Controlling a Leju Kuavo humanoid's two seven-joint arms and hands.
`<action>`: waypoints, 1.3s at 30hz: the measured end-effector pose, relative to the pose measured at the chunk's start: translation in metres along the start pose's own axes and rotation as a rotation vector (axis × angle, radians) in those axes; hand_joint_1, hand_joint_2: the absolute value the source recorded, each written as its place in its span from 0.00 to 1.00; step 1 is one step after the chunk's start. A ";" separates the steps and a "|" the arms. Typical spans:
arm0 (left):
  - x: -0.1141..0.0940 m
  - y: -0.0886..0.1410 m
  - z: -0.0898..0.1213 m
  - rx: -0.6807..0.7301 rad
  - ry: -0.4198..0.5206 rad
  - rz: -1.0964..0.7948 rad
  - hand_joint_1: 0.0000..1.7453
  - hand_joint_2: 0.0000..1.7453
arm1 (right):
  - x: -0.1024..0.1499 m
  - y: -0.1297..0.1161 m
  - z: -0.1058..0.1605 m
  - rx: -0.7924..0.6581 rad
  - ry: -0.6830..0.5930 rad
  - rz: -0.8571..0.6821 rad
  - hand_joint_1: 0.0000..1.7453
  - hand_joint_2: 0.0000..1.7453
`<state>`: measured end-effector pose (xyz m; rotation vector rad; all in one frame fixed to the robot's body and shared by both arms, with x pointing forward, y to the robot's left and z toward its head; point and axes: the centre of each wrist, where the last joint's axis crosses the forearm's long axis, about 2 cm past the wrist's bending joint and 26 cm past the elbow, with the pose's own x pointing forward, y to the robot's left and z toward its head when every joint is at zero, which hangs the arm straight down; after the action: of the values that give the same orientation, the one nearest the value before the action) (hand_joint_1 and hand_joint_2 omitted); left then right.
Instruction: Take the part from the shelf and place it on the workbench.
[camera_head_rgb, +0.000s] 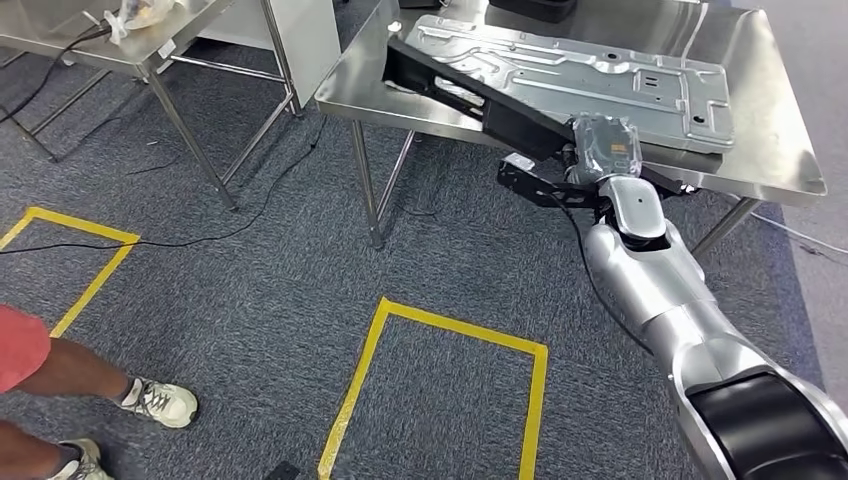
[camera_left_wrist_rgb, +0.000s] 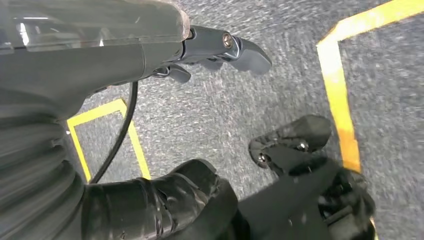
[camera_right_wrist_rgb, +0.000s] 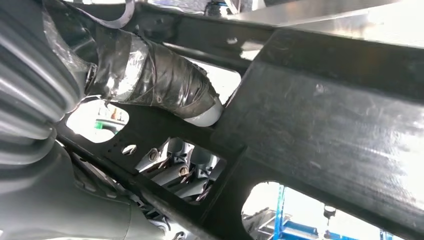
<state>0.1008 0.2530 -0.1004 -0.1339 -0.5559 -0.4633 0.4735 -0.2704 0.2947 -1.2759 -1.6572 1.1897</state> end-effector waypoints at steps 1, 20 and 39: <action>0.000 0.000 0.000 0.000 0.000 -0.001 0.00 1.00 | 0.000 0.000 0.000 -0.001 0.000 0.000 1.00 1.00; -0.002 0.001 0.001 -0.006 -0.003 -0.012 0.00 1.00 | -0.001 0.003 0.001 0.015 0.001 0.004 1.00 1.00; -0.009 -0.001 0.003 -0.015 0.000 -0.016 0.00 1.00 | -0.005 0.010 0.003 0.041 0.013 0.001 1.00 1.00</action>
<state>0.0922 0.2559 -0.1025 -0.1436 -0.5537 -0.4829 0.4745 -0.2751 0.2844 -1.2561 -1.6148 1.2075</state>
